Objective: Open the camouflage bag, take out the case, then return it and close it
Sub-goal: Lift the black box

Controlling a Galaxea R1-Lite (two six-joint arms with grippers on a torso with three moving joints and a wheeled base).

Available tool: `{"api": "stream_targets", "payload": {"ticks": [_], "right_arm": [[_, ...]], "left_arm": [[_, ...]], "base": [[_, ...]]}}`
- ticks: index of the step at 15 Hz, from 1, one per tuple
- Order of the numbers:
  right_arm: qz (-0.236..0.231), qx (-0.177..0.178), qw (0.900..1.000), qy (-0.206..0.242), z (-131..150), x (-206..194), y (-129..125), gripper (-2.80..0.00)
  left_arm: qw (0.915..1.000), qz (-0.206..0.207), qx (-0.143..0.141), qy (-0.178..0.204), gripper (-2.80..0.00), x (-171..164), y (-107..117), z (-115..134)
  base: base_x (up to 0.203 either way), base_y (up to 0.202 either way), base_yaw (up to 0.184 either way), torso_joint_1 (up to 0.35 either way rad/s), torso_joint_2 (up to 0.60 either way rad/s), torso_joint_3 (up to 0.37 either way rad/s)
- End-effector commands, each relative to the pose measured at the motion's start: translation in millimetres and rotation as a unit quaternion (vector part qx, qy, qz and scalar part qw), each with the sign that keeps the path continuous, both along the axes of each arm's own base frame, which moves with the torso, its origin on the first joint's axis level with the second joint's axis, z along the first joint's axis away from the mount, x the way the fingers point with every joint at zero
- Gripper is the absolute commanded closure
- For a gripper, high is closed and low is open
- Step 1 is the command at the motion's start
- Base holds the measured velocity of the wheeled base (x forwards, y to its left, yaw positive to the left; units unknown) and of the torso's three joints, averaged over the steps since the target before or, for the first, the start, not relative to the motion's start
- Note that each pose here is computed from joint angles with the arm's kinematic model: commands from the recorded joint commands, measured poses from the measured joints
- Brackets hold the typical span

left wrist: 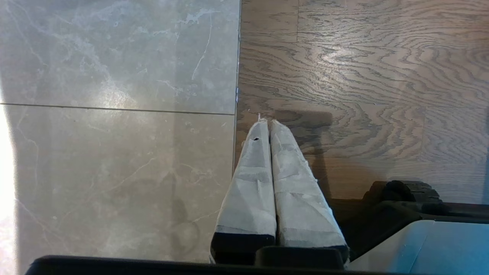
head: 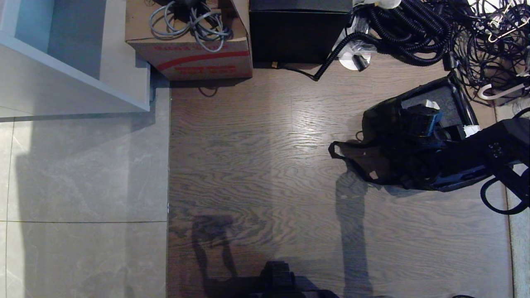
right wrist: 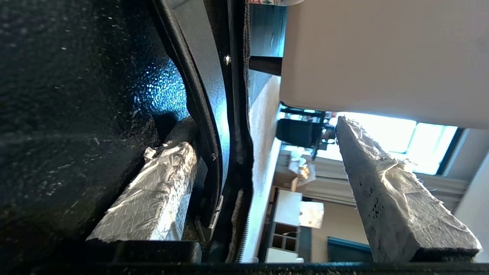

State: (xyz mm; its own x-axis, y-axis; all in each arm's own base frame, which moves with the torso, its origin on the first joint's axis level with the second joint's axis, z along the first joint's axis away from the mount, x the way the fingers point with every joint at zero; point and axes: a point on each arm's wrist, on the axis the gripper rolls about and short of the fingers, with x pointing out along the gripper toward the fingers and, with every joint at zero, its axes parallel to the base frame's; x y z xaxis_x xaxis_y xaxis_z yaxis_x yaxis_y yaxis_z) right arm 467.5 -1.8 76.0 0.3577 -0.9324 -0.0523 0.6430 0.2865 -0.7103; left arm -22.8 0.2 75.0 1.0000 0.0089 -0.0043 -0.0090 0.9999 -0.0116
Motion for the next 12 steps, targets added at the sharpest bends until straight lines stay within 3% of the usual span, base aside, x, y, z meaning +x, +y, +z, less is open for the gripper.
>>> {"api": "stream_targets", "payload": {"ticks": [1,4,7,9,12], "right_arm": [[-0.001,0.002,1.000,0.010,-7,-1,1,-2.80],[0.012,0.003,1.000,0.014,-6,-2,3,-2.80],[0.064,0.014,0.998,0.005,12,-12,5,-2.80],[0.107,0.023,0.994,-0.005,30,-27,14,-2.80],[0.134,0.029,0.990,-0.038,69,-52,29,-2.80]], "left_arm": [[1.0000,0.000,0.000,0.000,0.00,0,0,0],[1.0000,0.000,0.000,0.000,0.00,0,0,0],[1.0000,0.000,0.000,0.000,0.00,0,0,0],[1.0000,0.000,0.000,0.000,0.00,0,0,0],[1.0000,0.000,0.000,0.000,0.00,0,0,0]], "base": [[0.000,0.000,0.000,0.000,0.00,0.000],[0.000,0.000,0.000,0.000,0.00,0.000],[0.000,0.000,0.000,0.000,0.00,0.000],[0.000,0.000,0.000,0.000,0.00,0.000],[0.000,0.000,0.000,0.000,0.00,0.000]]}}
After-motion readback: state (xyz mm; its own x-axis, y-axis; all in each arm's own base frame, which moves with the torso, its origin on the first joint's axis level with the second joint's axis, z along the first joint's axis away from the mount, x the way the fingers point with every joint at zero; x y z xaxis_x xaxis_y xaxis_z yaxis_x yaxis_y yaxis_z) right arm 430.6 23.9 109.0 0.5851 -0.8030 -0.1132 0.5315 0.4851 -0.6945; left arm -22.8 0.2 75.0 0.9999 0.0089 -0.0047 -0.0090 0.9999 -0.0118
